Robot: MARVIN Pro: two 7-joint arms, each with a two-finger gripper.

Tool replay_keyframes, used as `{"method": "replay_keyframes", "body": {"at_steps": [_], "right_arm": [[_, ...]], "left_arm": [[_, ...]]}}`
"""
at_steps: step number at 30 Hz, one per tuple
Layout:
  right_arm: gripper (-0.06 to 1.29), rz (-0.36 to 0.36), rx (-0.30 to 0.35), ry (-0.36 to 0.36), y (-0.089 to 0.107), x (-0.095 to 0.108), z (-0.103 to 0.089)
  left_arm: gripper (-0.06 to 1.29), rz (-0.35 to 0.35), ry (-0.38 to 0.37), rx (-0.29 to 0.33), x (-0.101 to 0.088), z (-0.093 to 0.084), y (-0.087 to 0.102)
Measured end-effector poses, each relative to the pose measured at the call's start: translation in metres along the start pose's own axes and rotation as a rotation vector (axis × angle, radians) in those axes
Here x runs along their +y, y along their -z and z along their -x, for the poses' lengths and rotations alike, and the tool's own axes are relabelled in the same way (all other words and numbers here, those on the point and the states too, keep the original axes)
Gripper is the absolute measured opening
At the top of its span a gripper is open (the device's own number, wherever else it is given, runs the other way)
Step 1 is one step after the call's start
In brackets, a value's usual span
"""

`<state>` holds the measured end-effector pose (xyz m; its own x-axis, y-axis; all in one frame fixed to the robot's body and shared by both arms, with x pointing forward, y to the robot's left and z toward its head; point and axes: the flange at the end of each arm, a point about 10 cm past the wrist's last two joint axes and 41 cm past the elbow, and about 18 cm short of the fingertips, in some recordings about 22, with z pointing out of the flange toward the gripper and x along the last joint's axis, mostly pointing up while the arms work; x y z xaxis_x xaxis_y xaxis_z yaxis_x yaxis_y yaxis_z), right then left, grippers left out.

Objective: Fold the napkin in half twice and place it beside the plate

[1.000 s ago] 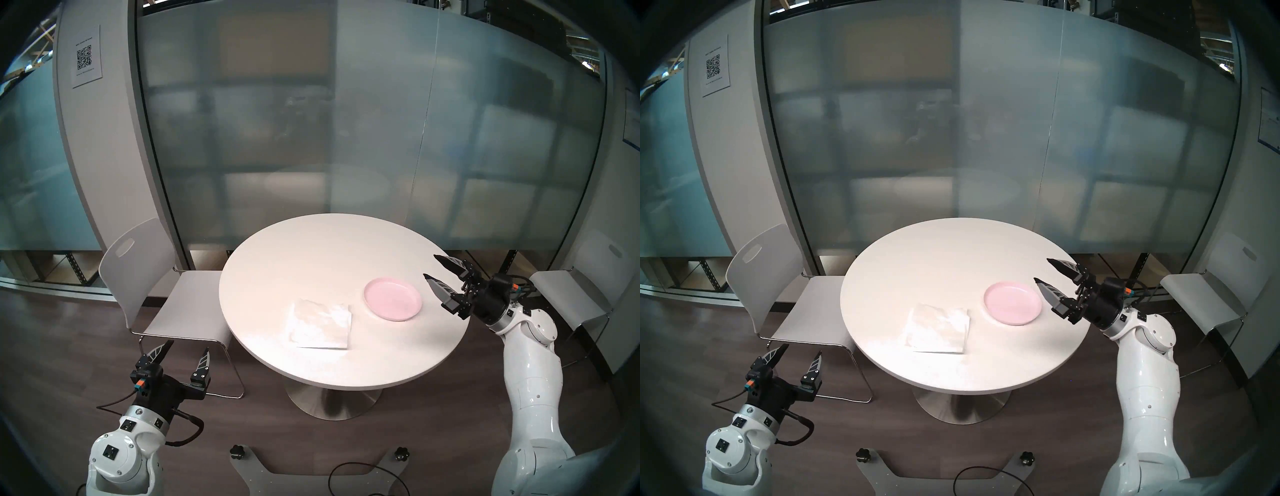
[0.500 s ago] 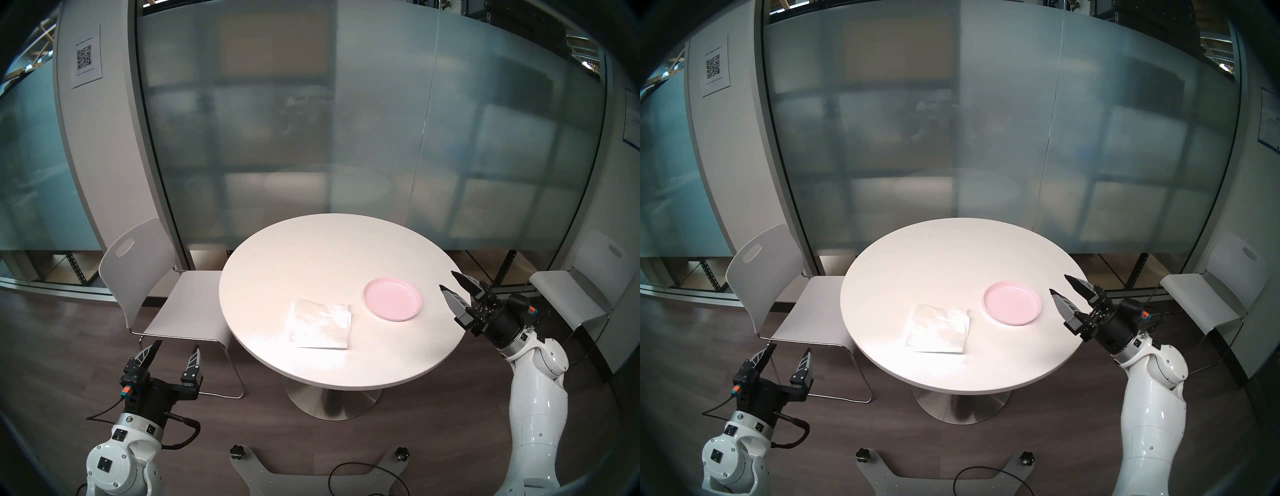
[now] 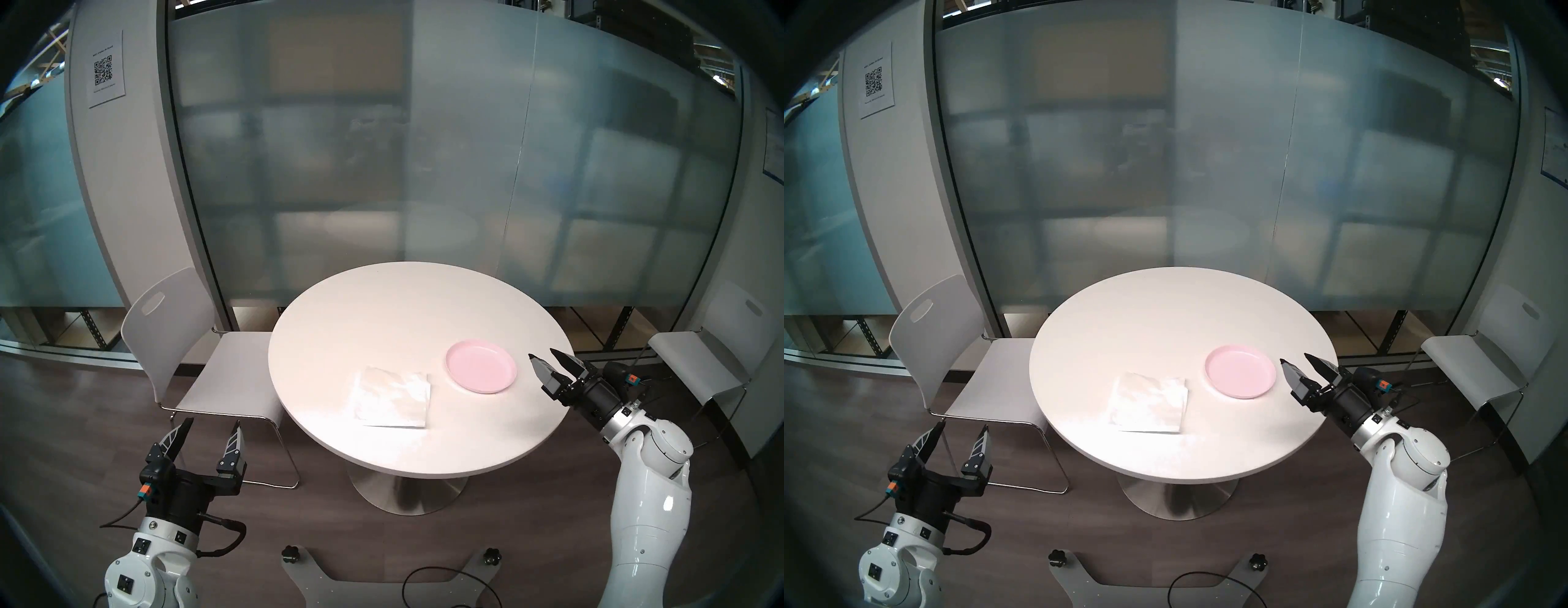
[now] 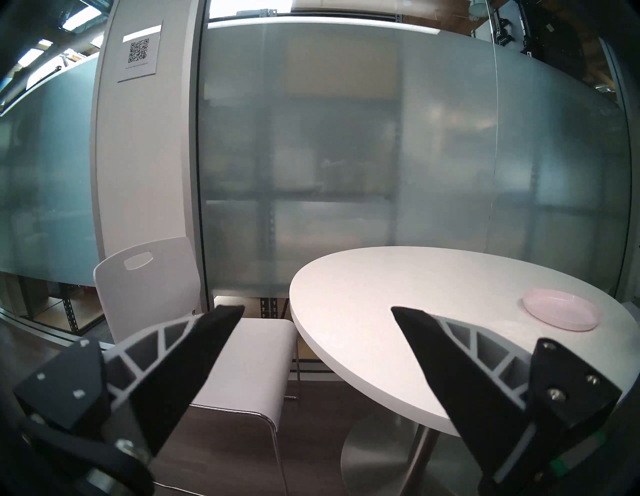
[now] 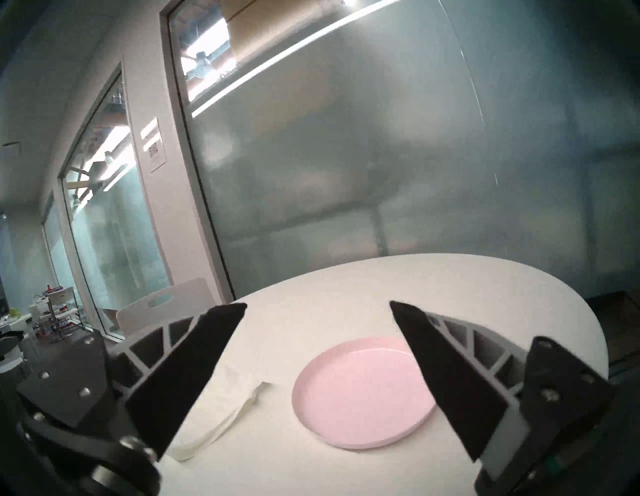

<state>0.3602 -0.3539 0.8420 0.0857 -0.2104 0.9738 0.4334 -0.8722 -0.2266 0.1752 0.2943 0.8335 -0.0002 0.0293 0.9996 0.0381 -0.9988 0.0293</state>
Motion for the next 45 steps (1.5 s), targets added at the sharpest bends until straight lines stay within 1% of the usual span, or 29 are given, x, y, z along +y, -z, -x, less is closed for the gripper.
{"method": "replay_keyframes", "body": {"at_steps": [2,6,10,15,24,30,41,45], "right_arm": [[1.19,0.03,-0.023,0.001,-0.005,0.001,0.002],[1.19,0.058,-0.052,-0.005,-0.011,0.005,0.008],[1.19,0.081,-0.089,-0.025,-0.018,0.011,0.02],[1.19,0.1,-0.122,-0.028,-0.027,0.019,0.029],[1.19,0.116,-0.168,0.0,-0.045,0.029,0.031],[1.19,0.136,-0.205,0.017,-0.054,0.038,0.036],[1.19,0.16,-0.221,0.028,-0.065,0.049,0.042],[1.19,0.162,-0.23,0.028,-0.07,0.051,0.047]], "left_arm": [[1.24,-0.003,0.001,0.004,-0.001,0.0,0.001],[1.24,-0.005,0.002,0.009,-0.003,-0.001,0.002],[1.24,-0.007,0.001,0.012,-0.005,-0.001,0.003],[1.24,-0.008,0.0,0.016,-0.007,-0.001,0.003],[1.24,-0.013,-0.003,0.025,-0.012,-0.003,0.002],[1.24,-0.017,-0.003,0.027,-0.016,-0.003,0.004],[1.24,-0.031,-0.003,0.027,-0.024,-0.002,0.007],[1.24,-0.045,-0.005,0.031,-0.027,-0.002,0.006]]}}
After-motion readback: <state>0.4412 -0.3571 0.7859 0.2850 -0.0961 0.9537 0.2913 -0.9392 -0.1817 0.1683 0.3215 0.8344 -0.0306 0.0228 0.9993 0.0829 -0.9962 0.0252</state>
